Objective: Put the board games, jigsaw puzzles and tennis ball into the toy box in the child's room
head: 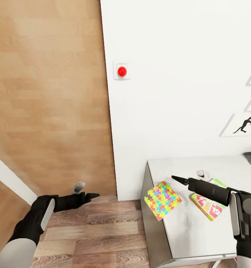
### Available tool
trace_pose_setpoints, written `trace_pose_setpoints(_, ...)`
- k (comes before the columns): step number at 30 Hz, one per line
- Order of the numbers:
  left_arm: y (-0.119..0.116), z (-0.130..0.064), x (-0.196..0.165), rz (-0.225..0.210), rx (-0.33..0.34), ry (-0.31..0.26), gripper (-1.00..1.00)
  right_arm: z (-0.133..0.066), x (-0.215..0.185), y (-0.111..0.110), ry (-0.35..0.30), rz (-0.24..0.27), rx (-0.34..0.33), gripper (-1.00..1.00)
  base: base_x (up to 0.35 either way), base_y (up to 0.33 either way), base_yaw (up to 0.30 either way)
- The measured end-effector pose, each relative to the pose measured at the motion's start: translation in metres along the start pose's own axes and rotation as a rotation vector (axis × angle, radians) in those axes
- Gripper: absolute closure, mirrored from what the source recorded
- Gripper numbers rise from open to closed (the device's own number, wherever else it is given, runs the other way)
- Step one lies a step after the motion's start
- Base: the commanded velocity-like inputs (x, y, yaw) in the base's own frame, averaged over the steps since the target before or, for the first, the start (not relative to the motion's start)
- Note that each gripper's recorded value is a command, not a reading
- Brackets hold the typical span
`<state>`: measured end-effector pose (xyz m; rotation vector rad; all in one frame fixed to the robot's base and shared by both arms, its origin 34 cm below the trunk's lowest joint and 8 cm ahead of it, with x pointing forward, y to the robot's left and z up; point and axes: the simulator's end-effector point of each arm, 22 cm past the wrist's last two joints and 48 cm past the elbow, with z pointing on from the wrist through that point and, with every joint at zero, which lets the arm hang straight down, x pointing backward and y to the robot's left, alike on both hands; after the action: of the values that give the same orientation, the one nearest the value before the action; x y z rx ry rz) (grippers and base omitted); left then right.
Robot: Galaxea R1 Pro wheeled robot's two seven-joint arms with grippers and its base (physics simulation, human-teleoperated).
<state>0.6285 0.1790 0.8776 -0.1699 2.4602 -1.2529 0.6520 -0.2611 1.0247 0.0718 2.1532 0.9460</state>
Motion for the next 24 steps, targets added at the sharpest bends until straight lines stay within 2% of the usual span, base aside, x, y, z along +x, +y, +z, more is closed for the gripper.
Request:
trace_pose_setpoints(3,0.005,0.003,0.007,-0.03,0.006,0.013,-1.0,0.0,0.003,0.0,0.004,0.005,-0.002,-1.0,0.0,0.0,0.0)
trace_pose_setpoints(6,0.004,0.004,0.007,-0.042,0.019,0.015,-1.0,0.001,0.004,0.002,0.003,0.009,-0.01,-1.0,0.0,0.0,0.0)
trace_pose_setpoints(10,-0.006,0.004,0.006,-0.048,0.066,0.015,-1.0,-0.001,0.015,0.006,0.008,0.034,-0.041,-1.0,0.0,0.0,0.0)
trace_pose_setpoints(13,-0.018,0.004,0.005,-0.048,0.118,0.015,-1.0,-0.01,0.032,0.005,0.016,0.073,-0.07,-1.0,0.0,0.0,0.0)
trace_pose_setpoints(15,-0.027,0.002,0.005,-0.046,0.158,0.015,-1.0,-0.027,0.032,0.003,-0.026,0.118,-0.106,-1.0,0.0,0.0,0.0)
trace_pose_setpoints(18,-0.031,0.001,0.005,-0.046,0.179,0.015,-1.0,-0.046,0.022,-0.003,-0.089,0.153,-0.128,-1.0,0.0,0.0,0.0)
trace_pose_setpoints(24,-0.039,0.0,0.004,-0.046,0.215,0.015,-1.0,-0.065,0.012,-0.007,-0.148,0.176,-0.15,-1.0,0.0,0.0,0.0)
